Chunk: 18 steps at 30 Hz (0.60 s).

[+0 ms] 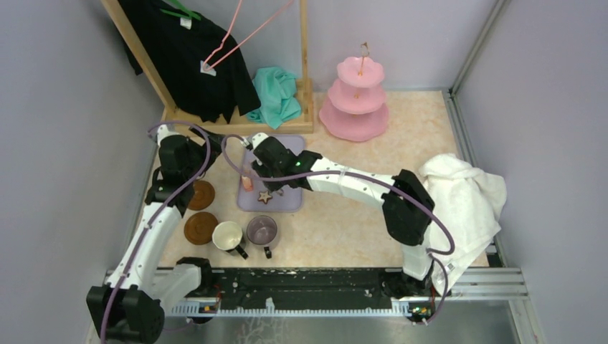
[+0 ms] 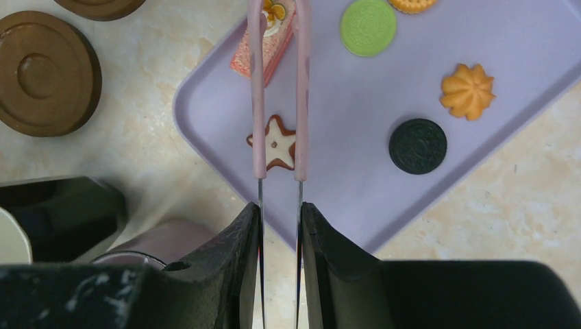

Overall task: Serve the afternoon tea
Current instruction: Pick up the desert from the tray.

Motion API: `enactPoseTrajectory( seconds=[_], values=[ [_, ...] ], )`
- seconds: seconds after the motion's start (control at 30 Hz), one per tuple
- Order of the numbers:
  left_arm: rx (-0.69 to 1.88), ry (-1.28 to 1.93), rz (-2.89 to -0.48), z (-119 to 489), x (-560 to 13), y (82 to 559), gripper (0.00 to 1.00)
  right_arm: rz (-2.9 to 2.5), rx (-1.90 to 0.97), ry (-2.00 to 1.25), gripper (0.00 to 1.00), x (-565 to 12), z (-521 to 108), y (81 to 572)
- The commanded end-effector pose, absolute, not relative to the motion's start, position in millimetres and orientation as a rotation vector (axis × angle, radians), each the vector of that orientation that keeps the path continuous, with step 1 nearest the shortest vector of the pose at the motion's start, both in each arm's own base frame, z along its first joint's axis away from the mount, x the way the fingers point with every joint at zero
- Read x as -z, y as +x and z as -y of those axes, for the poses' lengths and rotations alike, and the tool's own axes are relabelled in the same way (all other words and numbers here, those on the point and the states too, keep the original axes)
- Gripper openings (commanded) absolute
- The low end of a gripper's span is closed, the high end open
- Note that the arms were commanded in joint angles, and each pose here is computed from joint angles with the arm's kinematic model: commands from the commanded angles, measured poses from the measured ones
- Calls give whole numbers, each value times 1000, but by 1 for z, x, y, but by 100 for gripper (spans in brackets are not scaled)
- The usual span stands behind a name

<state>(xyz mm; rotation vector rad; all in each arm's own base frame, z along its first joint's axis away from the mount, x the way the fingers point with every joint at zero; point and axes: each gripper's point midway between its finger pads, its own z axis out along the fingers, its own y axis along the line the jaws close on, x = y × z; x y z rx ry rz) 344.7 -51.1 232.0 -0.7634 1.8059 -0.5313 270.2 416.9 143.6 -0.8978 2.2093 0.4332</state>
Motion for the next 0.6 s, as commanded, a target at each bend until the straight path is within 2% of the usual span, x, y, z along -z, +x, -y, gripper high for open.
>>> enactPoseTrajectory(
  seconds=[0.0, 0.23, 0.57],
  values=[
    [479, -844, -1730, 26, -251, 343, 96, -2296, -474, -878, 27, -148, -427, 267],
    [451, -883, -1614, 5, -275, 332, 97, -2370, -458, -830, 27, -152, -434, 270],
    [453, -876, -1588, 4, -285, 327, 97, -2429, -529, -782, 29, -159, -452, 265]
  ],
)
